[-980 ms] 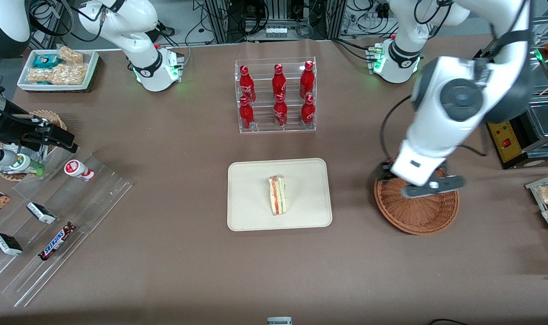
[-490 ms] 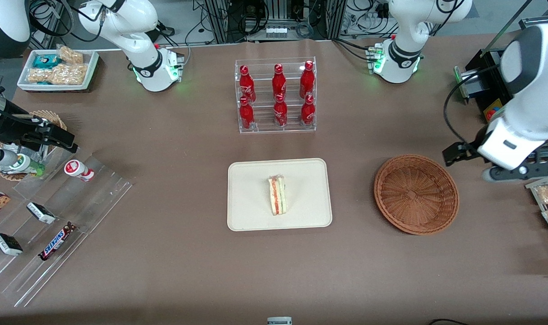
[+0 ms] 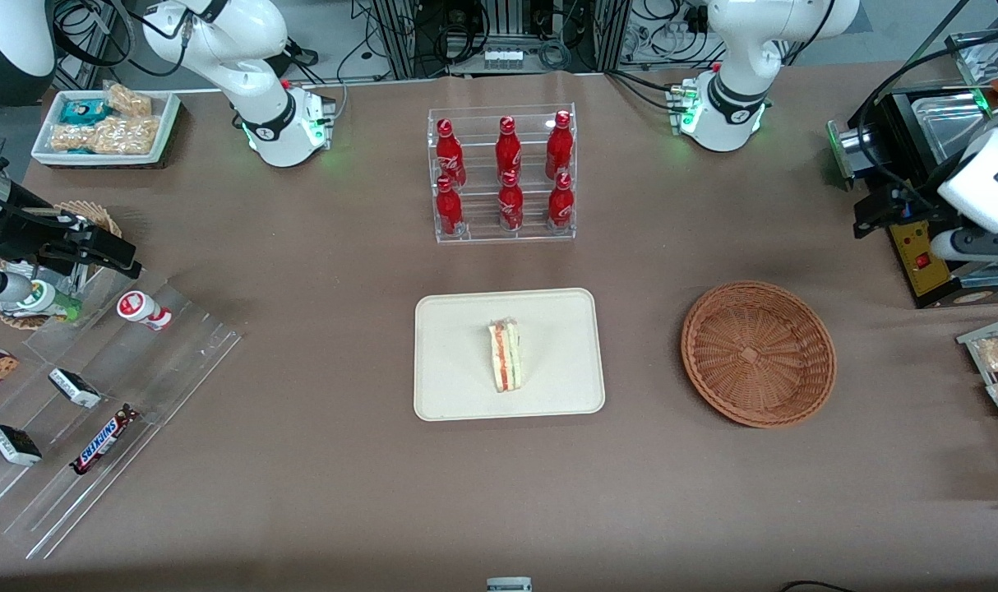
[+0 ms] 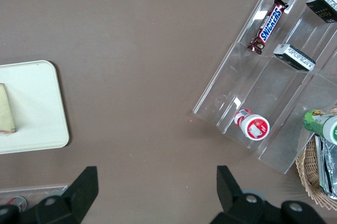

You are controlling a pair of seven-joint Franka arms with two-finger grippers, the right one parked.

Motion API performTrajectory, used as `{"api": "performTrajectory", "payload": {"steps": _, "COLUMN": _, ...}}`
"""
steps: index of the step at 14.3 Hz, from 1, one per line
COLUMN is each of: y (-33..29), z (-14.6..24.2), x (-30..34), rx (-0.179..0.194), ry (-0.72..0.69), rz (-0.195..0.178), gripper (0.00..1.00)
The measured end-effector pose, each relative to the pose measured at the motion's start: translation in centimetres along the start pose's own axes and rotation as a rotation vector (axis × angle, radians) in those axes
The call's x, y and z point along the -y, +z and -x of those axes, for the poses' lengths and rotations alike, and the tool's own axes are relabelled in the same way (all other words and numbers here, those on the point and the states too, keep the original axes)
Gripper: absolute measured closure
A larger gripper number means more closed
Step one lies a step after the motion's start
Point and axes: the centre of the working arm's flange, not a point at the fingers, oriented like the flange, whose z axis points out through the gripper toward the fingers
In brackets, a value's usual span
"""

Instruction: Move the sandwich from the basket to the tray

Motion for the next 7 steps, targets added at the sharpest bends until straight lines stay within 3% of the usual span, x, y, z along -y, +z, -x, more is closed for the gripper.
{"api": "performTrajectory", "payload": {"steps": 7, "y": -0.12, "z": 0.1, "x": -0.08, "rx": -0.002, "ry": 0.007, "rz": 0.0, "gripper": 0.0}}
